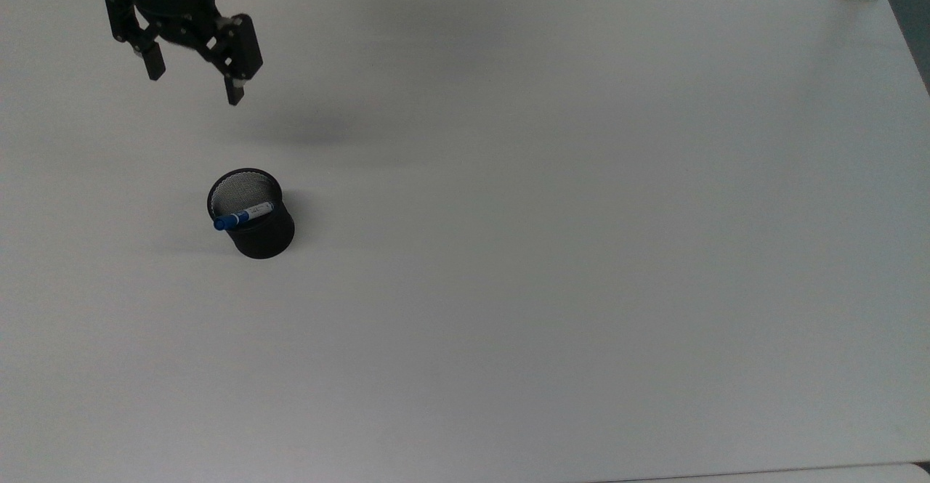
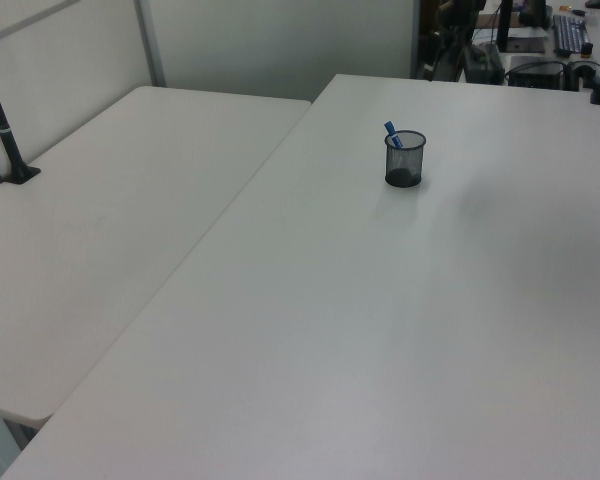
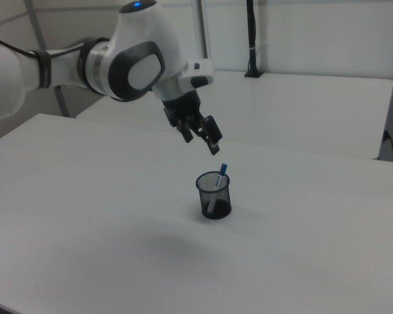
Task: Remove the marker
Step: 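Lower the gripper onto the blue-capped marker and close on it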
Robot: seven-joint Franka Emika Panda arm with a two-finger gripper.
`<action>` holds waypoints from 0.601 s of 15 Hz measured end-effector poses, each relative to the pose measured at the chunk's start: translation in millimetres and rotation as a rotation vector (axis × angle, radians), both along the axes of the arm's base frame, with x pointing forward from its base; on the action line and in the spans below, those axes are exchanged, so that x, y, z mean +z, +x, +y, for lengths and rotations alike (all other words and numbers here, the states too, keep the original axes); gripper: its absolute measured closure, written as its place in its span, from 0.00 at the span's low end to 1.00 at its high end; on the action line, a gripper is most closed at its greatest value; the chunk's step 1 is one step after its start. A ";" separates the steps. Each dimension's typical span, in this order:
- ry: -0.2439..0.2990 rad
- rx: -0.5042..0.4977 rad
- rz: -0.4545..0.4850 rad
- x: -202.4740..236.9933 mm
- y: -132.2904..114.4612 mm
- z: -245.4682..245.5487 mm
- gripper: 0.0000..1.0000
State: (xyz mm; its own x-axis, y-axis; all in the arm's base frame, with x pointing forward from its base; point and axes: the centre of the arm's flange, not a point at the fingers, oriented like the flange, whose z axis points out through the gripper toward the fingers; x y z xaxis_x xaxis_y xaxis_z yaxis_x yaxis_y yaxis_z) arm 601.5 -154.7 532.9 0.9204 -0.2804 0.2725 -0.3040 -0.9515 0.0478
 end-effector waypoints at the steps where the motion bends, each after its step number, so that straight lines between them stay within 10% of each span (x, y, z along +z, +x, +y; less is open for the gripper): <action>1: -0.005 -0.041 -0.028 -8.0 6.9 -1.2 0.00; 9: -0.057 -0.043 -0.131 -89.4 53.2 9.1 0.01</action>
State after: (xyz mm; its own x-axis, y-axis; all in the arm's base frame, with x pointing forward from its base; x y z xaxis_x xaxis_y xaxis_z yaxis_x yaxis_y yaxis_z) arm 654.7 -145.5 443.5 0.8633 -0.2995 0.4063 -0.3515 -0.9344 0.0581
